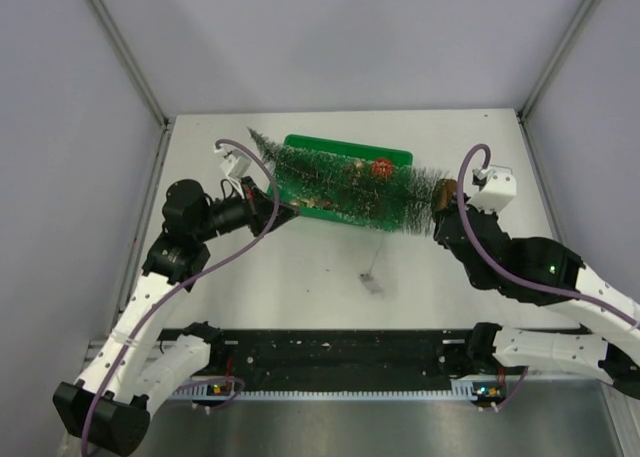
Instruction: Decorate the small christmas tree
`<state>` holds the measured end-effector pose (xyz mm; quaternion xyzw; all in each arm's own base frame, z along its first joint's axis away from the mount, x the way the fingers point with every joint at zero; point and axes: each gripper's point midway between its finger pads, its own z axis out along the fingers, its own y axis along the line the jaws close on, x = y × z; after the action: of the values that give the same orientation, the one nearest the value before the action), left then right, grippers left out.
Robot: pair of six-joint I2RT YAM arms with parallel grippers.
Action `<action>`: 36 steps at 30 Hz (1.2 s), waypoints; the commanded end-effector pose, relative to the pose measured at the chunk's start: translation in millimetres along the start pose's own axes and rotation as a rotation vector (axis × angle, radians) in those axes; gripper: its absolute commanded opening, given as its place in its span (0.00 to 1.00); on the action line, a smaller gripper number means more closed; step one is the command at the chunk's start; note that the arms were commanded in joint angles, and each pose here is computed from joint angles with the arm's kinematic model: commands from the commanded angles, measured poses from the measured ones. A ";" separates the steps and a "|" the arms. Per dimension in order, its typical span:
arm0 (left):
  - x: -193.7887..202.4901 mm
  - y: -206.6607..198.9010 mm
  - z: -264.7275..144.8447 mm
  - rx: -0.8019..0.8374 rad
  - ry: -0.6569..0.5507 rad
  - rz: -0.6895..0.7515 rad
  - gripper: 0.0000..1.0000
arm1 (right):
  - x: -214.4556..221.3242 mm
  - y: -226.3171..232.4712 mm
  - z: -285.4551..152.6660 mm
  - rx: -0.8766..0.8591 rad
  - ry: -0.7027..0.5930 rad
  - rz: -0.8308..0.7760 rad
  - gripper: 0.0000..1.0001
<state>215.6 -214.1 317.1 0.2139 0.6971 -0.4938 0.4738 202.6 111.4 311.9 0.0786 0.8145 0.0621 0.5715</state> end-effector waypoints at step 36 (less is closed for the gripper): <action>38.5 -14.7 -31.2 0.007 -0.014 0.088 0.66 | -53.8 -7.3 -22.7 -0.054 -0.110 0.238 0.00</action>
<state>179.6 -189.0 270.2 0.2204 0.7289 -0.4385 0.4774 195.3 90.1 343.8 0.1249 0.7879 0.1051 0.5938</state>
